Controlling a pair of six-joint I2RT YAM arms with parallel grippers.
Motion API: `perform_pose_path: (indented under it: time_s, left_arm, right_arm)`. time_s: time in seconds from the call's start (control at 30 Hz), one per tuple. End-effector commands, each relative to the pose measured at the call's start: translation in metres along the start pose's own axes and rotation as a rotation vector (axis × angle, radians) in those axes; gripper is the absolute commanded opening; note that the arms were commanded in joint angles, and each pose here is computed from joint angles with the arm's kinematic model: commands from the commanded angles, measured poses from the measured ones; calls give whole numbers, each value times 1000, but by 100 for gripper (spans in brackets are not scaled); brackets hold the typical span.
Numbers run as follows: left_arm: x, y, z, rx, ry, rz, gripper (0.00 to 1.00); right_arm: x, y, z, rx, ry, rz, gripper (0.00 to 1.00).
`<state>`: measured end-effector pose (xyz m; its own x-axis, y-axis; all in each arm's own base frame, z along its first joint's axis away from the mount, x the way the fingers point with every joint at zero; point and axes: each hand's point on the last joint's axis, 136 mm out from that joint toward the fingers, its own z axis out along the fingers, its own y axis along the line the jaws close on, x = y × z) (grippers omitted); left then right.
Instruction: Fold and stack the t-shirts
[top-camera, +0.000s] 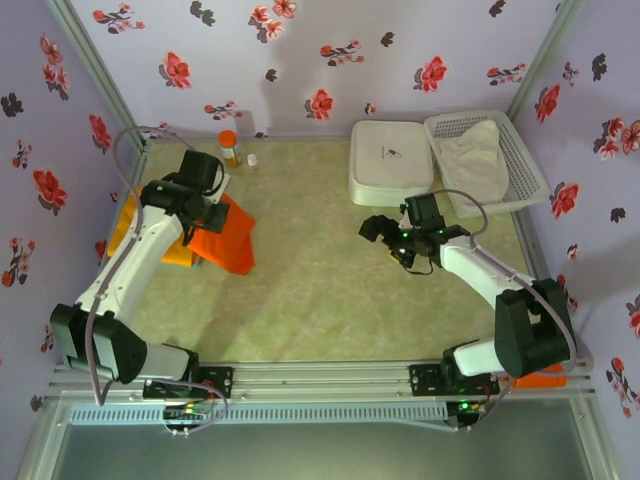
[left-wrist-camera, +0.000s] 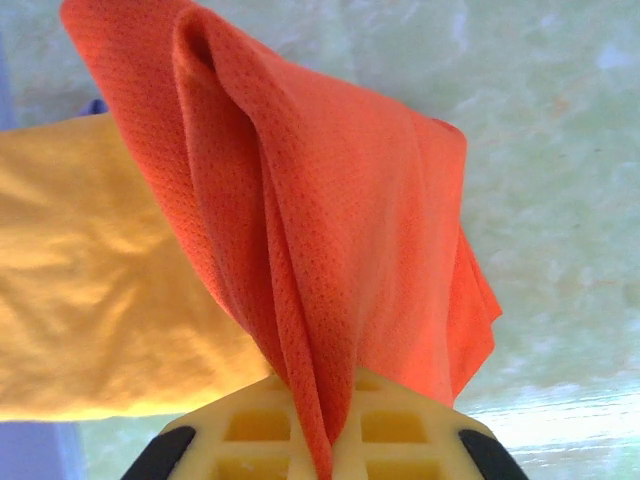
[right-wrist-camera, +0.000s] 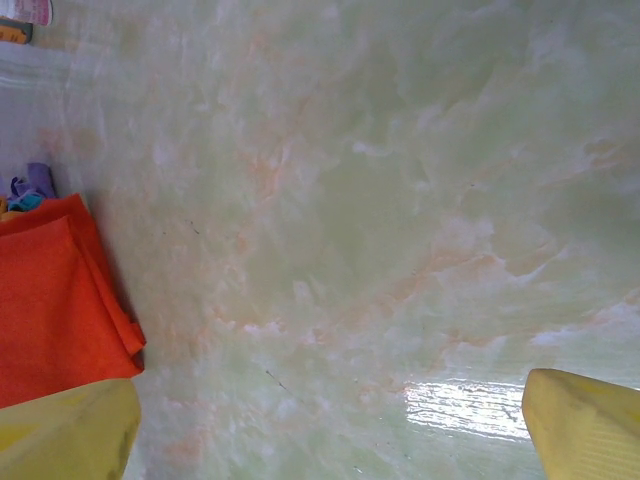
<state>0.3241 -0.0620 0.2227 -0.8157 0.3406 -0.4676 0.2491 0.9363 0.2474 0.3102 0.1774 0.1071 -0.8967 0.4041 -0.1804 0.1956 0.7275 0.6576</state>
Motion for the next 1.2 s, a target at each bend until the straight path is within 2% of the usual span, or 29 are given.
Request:
perform_pose_path:
  time_s: [0.0,0.23,0.5,0.8,1.17]
  left_arm:
    - [-2,33,-34,-117,-47,30,0]
    - [-9,61,-65,-171,-117,12,0]
    - [-19,84,-72,-216,-139,-15,0]
    - [-25,101,-43,-243,-94,-39,0]
    - [-19,154,-20,-344,-64,-189,0]
  right_arm:
    - [0,2,1,-18,7,16,98]
    - [-2,6,1,-30,10,23,98]
    - [-5,12,2,-42,18,20,97]
    - [-4,9,8,-36,35,24,97]
    - [-2,7,13,-36,56,22,97]
